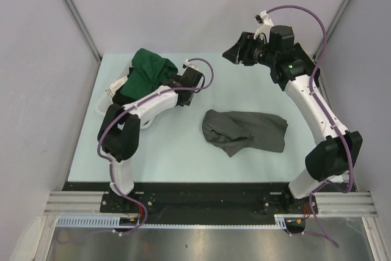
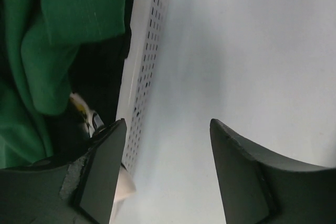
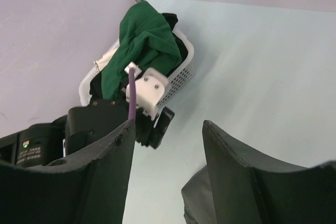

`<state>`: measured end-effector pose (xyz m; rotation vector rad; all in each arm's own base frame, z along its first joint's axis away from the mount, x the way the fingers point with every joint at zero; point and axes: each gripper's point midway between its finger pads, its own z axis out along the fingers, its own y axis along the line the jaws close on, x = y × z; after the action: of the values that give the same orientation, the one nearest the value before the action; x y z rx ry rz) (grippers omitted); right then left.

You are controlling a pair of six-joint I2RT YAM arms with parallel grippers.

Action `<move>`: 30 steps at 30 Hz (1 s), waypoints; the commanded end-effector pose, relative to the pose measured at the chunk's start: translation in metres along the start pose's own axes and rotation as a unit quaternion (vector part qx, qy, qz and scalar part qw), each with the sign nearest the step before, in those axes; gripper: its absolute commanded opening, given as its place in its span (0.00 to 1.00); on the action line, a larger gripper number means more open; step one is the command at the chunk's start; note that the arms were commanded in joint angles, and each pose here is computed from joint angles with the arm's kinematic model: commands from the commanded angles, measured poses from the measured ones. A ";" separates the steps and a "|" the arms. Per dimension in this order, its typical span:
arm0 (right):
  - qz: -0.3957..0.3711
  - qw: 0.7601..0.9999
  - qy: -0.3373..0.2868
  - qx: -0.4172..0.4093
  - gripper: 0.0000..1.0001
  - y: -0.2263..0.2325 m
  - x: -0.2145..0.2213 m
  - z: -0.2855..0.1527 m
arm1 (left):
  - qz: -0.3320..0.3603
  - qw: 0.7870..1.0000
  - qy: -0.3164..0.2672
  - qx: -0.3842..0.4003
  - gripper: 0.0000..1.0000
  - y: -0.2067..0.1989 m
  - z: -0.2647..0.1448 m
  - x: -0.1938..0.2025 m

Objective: Fold and stack the t-shirts
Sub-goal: Move the tshirt to the center of the board

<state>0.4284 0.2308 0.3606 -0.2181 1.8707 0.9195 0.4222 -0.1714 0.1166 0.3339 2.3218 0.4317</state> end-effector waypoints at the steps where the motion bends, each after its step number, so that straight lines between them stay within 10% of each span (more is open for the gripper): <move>1: -0.011 1.000 0.007 0.005 0.59 0.002 0.003 -0.012 | 0.006 0.999 0.009 -0.044 0.70 0.025 0.009 -0.012; 9: -0.009 1.000 0.014 0.005 0.59 0.001 0.007 -0.012 | -0.006 0.995 0.057 -0.084 0.62 0.051 0.032 0.009; 17: -0.006 1.000 0.020 -0.002 0.59 0.003 0.010 -0.011 | -0.018 0.992 0.099 -0.076 0.00 0.068 0.051 0.025; 30: 0.001 1.000 0.030 -0.003 0.59 0.005 0.015 -0.014 | -0.054 0.980 0.138 -0.133 0.00 0.138 0.063 0.046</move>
<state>0.4192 0.2287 0.3364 -0.2204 1.9648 0.9139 0.4529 -0.0582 0.0982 0.1828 2.4756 0.6982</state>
